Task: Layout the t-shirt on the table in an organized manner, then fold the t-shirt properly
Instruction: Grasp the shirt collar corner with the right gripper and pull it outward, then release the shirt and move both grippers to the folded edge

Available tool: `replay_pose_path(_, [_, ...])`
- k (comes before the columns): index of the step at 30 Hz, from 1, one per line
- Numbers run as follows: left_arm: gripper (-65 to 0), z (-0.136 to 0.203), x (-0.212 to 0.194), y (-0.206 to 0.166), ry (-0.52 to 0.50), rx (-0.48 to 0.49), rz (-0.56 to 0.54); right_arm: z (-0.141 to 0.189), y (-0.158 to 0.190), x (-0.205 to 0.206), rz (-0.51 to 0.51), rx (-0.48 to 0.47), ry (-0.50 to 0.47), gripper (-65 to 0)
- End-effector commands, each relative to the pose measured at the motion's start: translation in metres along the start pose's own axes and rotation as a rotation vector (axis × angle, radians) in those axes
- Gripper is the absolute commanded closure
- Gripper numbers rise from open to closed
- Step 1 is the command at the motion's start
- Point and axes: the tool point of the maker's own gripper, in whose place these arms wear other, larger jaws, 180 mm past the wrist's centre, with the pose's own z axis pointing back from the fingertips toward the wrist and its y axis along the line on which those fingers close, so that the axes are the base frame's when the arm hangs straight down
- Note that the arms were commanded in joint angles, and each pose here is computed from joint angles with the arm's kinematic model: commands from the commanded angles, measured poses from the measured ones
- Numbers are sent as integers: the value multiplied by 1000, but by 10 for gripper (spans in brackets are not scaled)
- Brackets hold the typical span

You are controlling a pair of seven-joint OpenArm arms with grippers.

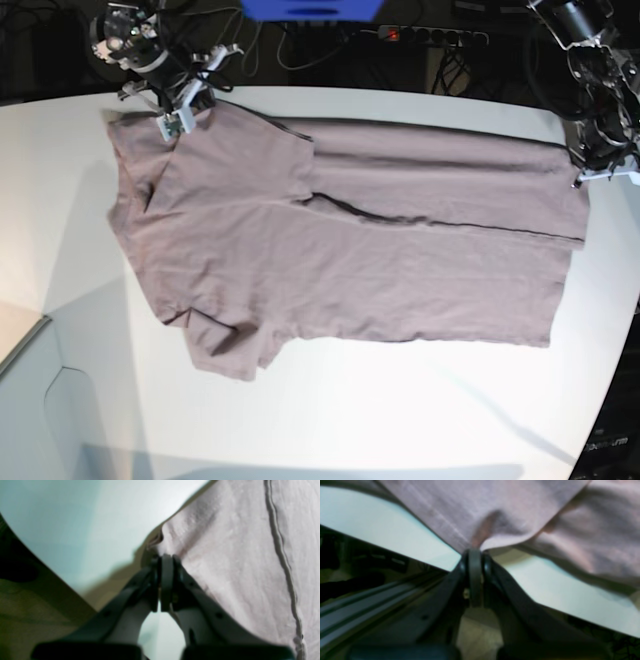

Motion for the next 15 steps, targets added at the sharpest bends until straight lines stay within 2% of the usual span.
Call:
replay_pose_path(1, [-1, 4, 18, -5, -47, -13, -10, 6, -5, 21, 14, -16, -70, 0])
replay_pose_path(8, [-1, 4, 19, -5, -50, -13, -10, 31, -21, 87, 101, -93, -229, 0])
replay_pose_path(15, [-1, 4, 19, -5, -49, -13, -10, 24, -36, 154, 128, -120, -364, 0])
